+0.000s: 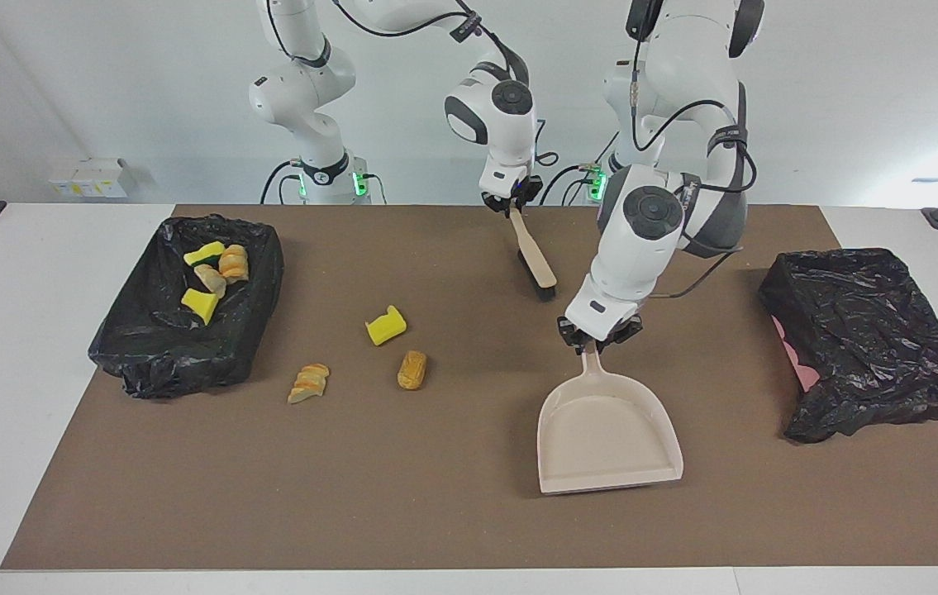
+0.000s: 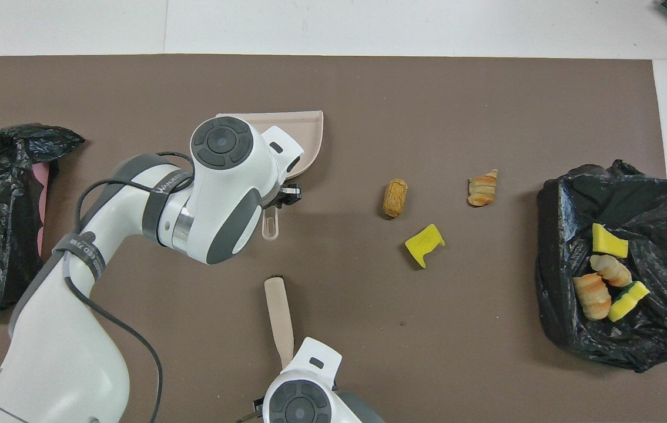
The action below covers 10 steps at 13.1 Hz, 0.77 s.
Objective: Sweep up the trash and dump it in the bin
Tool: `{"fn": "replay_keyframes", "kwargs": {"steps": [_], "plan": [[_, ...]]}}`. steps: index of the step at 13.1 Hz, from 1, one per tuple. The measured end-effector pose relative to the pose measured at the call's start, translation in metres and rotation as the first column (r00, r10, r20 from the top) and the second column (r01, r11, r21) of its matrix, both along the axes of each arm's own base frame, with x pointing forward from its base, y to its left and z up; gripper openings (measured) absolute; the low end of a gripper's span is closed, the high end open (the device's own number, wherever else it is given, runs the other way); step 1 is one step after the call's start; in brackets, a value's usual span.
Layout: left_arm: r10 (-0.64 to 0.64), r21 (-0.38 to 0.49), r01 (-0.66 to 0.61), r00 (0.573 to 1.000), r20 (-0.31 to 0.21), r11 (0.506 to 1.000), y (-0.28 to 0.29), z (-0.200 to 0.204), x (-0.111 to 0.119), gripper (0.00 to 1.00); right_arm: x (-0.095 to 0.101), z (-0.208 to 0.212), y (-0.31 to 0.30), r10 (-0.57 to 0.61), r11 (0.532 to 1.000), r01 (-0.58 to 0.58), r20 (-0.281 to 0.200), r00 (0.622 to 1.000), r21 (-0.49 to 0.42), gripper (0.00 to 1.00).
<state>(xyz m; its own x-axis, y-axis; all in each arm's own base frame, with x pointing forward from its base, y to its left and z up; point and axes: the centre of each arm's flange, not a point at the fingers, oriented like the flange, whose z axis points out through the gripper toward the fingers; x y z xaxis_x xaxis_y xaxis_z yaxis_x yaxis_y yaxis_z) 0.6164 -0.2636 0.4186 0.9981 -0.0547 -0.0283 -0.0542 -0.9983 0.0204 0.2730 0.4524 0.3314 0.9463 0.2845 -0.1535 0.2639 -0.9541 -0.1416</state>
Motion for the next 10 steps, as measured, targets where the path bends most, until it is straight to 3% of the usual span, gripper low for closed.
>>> {"fn": "replay_keyframes", "kwargs": {"steps": [5,7,10], "plan": [[-0.242,-0.005,0.242,0.970,-0.033,0.970,0.059,0.020,0.021,0.31,0.003,0.009,0.001,-0.003,1.000,0.003,0.017,1.000,0.010,0.27],[-0.353,-0.013,0.353,0.935,-0.030,0.936,0.071,0.019,0.025,0.31,0.002,0.017,-0.002,-0.039,0.999,0.040,0.039,0.998,-0.029,0.27],[-0.461,-0.015,0.461,0.887,0.002,0.887,0.077,0.020,0.030,0.31,0.005,0.062,-0.030,-0.091,0.989,0.098,0.059,0.994,-0.113,0.27]]}}
